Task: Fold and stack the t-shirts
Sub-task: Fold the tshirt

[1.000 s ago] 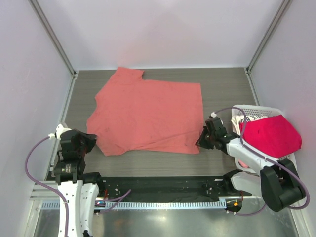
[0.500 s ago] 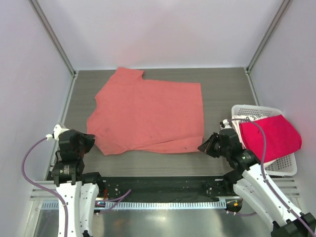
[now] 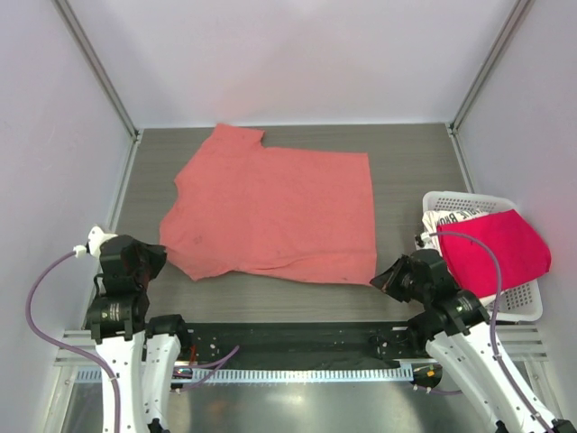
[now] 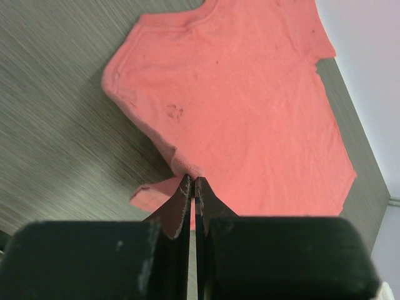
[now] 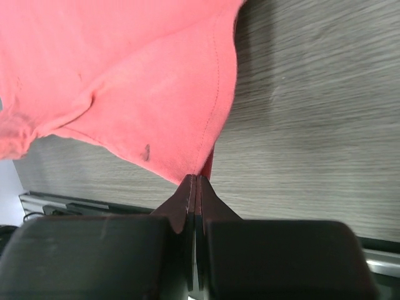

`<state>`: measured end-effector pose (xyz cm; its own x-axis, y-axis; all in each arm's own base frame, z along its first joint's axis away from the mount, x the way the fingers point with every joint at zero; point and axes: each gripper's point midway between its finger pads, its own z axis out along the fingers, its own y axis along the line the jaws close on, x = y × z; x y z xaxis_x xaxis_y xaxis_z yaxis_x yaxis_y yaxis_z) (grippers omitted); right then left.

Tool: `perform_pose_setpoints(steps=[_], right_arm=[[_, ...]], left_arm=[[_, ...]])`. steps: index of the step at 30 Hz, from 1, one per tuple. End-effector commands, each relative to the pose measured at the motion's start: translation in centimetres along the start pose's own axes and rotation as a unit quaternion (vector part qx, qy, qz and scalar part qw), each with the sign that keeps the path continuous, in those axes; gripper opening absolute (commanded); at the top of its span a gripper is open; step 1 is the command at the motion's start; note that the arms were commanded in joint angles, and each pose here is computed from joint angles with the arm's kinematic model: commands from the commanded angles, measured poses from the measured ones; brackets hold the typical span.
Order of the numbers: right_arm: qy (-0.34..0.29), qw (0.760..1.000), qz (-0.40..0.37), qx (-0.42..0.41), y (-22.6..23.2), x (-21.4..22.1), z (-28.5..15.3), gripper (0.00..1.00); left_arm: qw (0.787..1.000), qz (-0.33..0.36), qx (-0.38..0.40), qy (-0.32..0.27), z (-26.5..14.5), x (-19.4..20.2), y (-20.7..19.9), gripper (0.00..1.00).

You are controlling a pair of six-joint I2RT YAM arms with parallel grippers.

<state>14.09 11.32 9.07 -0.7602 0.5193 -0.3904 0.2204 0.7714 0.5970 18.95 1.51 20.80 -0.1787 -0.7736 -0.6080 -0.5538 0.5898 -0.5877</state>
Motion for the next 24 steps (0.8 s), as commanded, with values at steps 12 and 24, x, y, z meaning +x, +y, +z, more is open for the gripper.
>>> perform_pose_setpoints(steps=[12, 24], right_arm=[[0.004, 1.0, -0.018, 0.01, 0.3, -0.4, -0.2, 0.01], [-0.07, 0.994, -0.041, 0.071, 2.1, -6.7, 1.9, 0.01]], left_arm=[[1.0, -0.014, -0.002, -0.024, 0.3, -1.5, -0.8, 0.0], [0.999, -0.033, -0.007, -0.023, 3.8, -4.6, -5.1, 0.0]])
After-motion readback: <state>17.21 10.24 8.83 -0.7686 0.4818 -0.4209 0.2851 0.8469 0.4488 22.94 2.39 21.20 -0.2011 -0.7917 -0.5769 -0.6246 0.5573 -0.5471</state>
